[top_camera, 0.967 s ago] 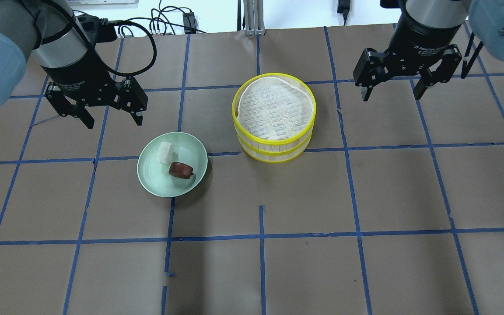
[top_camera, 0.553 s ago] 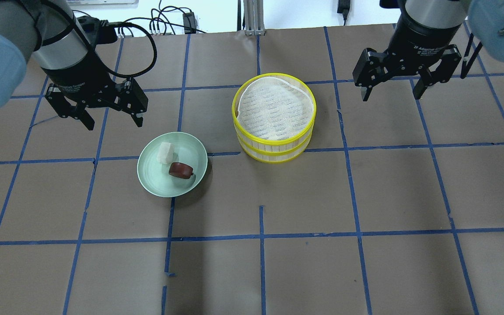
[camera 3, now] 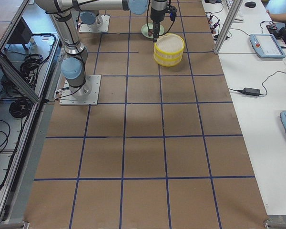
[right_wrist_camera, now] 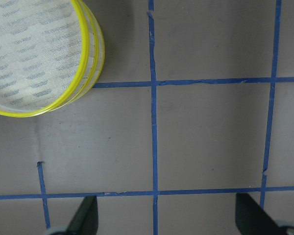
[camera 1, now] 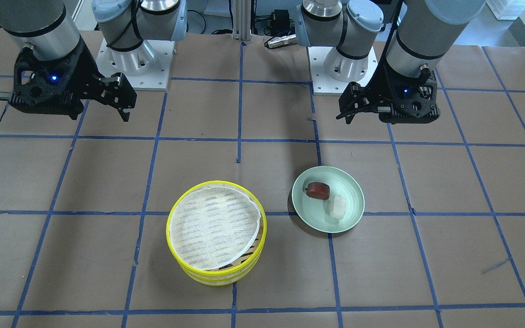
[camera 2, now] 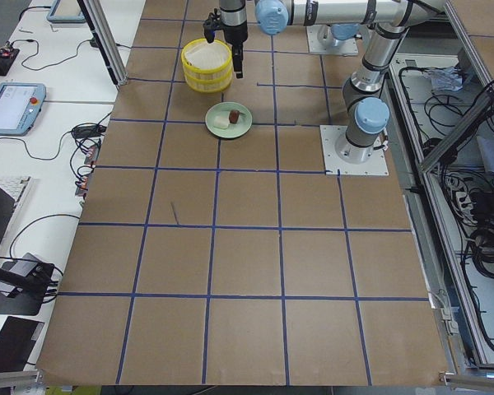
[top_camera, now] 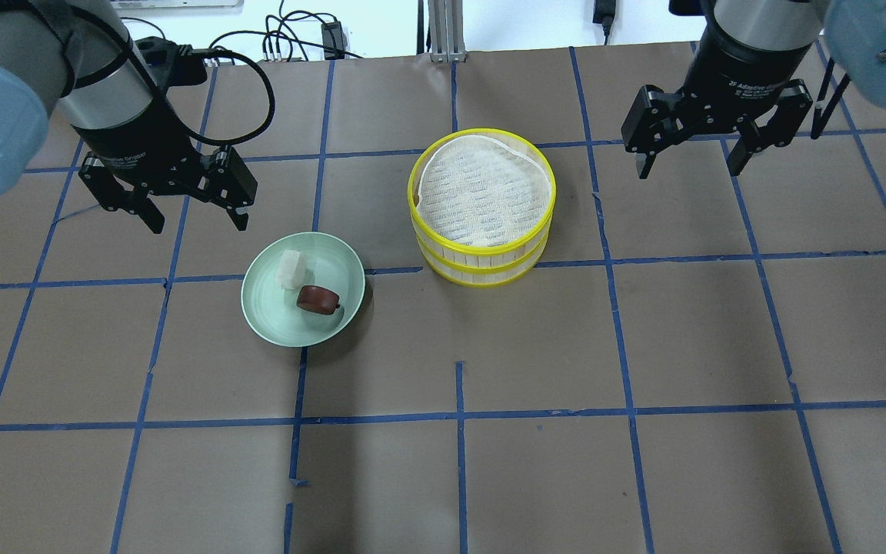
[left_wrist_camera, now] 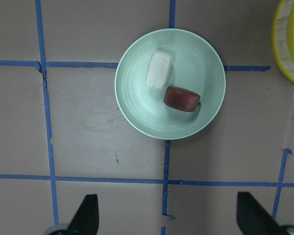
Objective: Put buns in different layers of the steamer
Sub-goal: 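Move the left gripper over the pale green bowl above the white bun, then lower the left gripper onto the white bun while the right reaches the steamer rim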
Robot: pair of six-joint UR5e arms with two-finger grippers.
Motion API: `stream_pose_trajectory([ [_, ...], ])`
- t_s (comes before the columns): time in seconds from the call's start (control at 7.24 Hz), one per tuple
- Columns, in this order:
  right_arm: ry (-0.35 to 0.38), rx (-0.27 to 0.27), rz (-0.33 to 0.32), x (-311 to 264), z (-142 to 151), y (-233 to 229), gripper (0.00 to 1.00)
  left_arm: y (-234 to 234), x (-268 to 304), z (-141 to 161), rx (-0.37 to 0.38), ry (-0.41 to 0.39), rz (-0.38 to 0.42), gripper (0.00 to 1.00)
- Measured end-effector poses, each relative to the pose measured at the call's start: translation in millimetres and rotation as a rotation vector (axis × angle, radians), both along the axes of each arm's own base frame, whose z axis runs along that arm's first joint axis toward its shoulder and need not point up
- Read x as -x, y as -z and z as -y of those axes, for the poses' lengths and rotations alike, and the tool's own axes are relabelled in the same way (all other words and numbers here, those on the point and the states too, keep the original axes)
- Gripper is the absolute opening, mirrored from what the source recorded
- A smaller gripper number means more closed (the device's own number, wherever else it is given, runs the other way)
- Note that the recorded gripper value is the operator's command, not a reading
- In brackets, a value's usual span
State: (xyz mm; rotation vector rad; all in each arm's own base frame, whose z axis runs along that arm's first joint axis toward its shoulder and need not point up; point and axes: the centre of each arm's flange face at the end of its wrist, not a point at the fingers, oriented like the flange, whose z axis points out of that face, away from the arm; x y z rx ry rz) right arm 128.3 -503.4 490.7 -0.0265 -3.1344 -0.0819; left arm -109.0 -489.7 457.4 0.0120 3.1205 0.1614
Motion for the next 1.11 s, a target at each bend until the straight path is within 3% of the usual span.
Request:
stream_pose_trajectory([
  [0.41,-0.006,0.005,0.001,-1,0,-1,1.00,31,-7,17,-0.025,0.011,-0.005,1.00],
  [0.83,-0.023,0.099,0.026,-9,28,-13,1.00,134,-8,43,-0.012,0.025,-0.006,1.00],
  [1.11,-0.027,0.059,0.029,-12,53,20,1.00,186,-9,54,-0.007,0.026,-0.006,1.00],
])
